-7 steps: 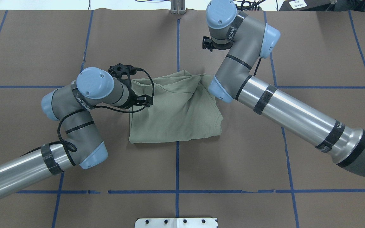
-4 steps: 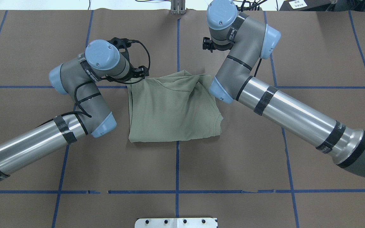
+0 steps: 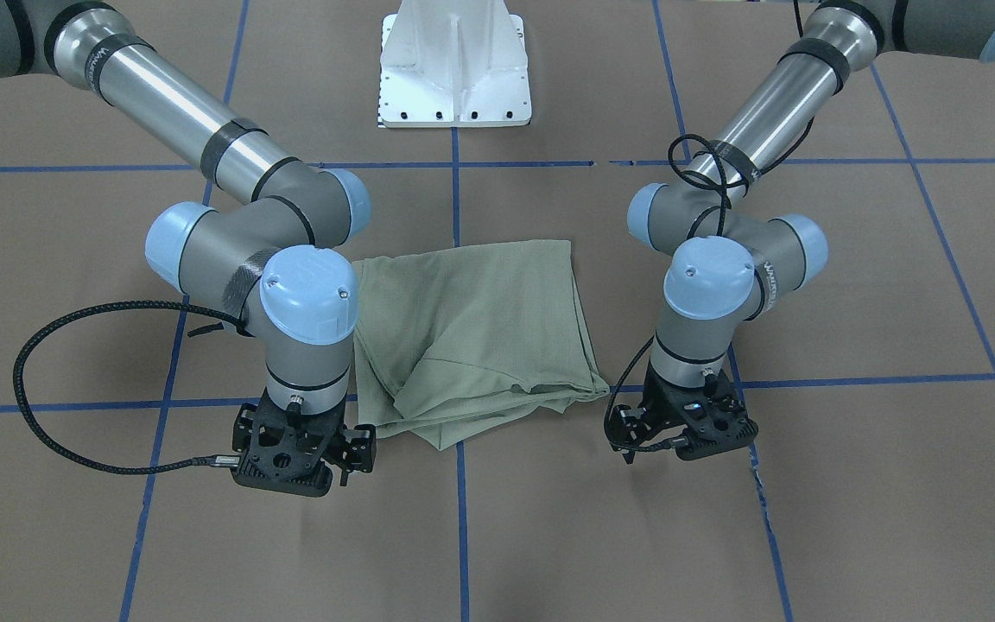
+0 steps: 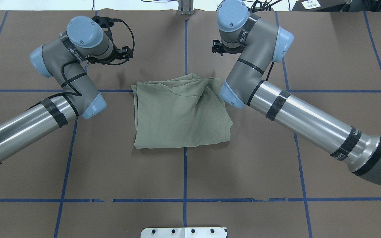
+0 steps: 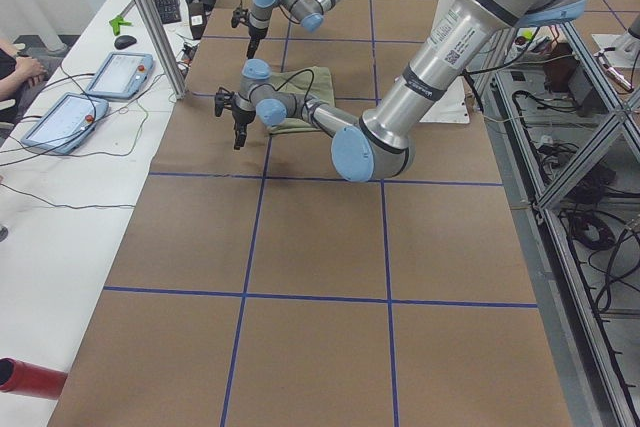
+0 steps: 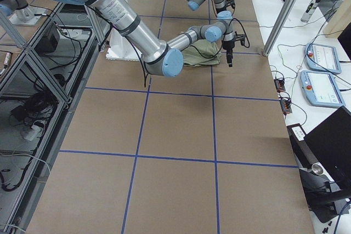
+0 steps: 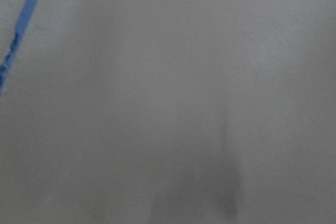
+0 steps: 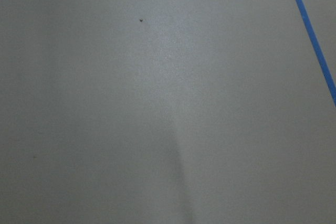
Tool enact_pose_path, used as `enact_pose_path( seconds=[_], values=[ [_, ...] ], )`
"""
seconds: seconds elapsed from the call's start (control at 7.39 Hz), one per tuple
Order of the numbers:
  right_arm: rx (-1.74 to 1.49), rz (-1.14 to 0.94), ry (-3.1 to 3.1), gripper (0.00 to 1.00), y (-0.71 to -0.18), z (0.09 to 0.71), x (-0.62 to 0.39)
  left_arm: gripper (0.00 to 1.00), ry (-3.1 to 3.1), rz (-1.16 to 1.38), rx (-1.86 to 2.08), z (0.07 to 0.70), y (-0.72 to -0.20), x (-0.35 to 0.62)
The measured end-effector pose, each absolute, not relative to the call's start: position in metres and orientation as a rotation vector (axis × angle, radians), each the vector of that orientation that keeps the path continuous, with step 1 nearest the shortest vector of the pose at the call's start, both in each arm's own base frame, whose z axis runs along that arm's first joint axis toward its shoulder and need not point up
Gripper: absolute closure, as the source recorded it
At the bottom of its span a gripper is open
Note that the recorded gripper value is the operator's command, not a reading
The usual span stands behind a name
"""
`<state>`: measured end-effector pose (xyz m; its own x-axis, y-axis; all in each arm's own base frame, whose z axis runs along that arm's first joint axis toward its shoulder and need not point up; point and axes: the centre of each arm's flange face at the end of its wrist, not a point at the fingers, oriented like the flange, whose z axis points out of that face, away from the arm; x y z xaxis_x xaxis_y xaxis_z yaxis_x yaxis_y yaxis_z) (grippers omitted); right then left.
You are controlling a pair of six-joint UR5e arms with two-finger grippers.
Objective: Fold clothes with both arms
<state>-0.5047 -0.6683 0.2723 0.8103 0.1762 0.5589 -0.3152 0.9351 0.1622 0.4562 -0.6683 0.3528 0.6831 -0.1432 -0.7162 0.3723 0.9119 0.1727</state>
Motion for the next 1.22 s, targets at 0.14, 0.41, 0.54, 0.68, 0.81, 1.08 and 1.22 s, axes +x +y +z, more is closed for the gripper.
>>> enact_pose_path(
  seconds=[0.14, 0.41, 0.54, 0.68, 0.81, 1.08, 1.22],
  values=[
    [0.23, 0.238, -0.584, 0.0, -0.672, 0.274, -0.497, 0.0, 0.777, -0.237, 0.326, 0.35, -0.678, 0.439],
    [0.151, 0.137, -0.647, 0.0, -0.697, 0.296, -0.438, 0.0, 0.83, -0.089, 0.321, 0.35, -0.695, 0.378],
    [0.132, 0.079, -0.677, 0.0, -0.708, 0.324, -0.385, 0.0, 0.842, -0.019, 0.332, 0.363, -0.695, 0.333],
    [0.128, 0.017, -0.692, 0.0, -0.714, 0.359, -0.323, 0.0, 0.826, 0.061, 0.359, 0.38, -0.691, 0.278],
    [0.126, -0.041, -0.689, 0.0, -0.714, 0.39, -0.26, 0.0, 0.79, 0.136, 0.388, 0.398, -0.687, 0.221],
    [0.114, -0.161, -0.65, 0.0, -0.696, 0.435, -0.134, 0.0, 0.707, 0.242, 0.421, 0.445, -0.669, 0.1],
    [0.095, -0.198, -0.667, 0.0, -0.674, 0.467, -0.08, 0.0, 0.67, 0.275, 0.425, 0.478, -0.656, 0.043]
  ],
)
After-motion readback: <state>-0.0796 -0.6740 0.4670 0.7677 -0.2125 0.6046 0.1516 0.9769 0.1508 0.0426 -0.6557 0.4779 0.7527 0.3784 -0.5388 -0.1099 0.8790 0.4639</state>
